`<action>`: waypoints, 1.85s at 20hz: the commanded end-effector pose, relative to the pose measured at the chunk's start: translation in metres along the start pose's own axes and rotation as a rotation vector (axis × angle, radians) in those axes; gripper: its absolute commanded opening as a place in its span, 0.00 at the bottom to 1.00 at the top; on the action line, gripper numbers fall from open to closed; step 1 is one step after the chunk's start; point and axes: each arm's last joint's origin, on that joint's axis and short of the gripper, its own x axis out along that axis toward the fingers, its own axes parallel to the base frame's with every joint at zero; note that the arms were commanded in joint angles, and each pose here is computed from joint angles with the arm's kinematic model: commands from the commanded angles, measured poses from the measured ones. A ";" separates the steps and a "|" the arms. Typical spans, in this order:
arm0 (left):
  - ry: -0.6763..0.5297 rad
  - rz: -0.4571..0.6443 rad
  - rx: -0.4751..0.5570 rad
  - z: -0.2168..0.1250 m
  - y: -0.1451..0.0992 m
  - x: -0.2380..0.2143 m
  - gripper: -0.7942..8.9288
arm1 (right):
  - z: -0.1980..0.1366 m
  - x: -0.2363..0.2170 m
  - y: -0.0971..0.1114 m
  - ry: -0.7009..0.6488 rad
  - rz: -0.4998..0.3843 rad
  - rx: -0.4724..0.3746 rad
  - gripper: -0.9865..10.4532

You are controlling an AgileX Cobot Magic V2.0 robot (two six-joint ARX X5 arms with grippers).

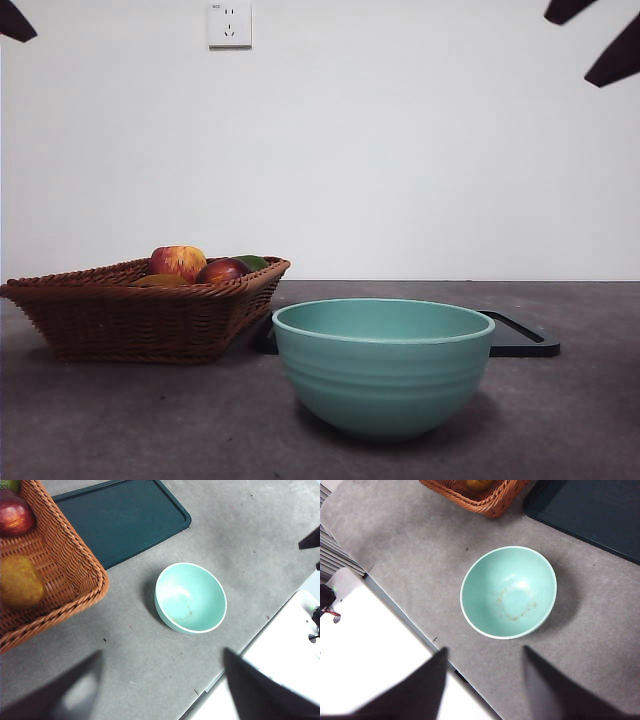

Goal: Pick up the wifruite, put it on the bowl, pick up the plate, put it on desk

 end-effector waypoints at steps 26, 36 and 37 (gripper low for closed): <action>-0.222 0.065 0.179 0.007 -0.004 -0.029 0.09 | 0.007 -0.002 0.004 -0.045 0.014 -0.032 0.09; -0.882 0.889 0.176 -0.045 0.020 -0.069 0.09 | 0.007 -0.002 0.004 -0.046 0.014 -0.032 0.09; -0.880 0.905 0.170 -0.051 0.023 -0.065 0.09 | 0.007 -0.002 0.004 -0.046 0.014 -0.032 0.09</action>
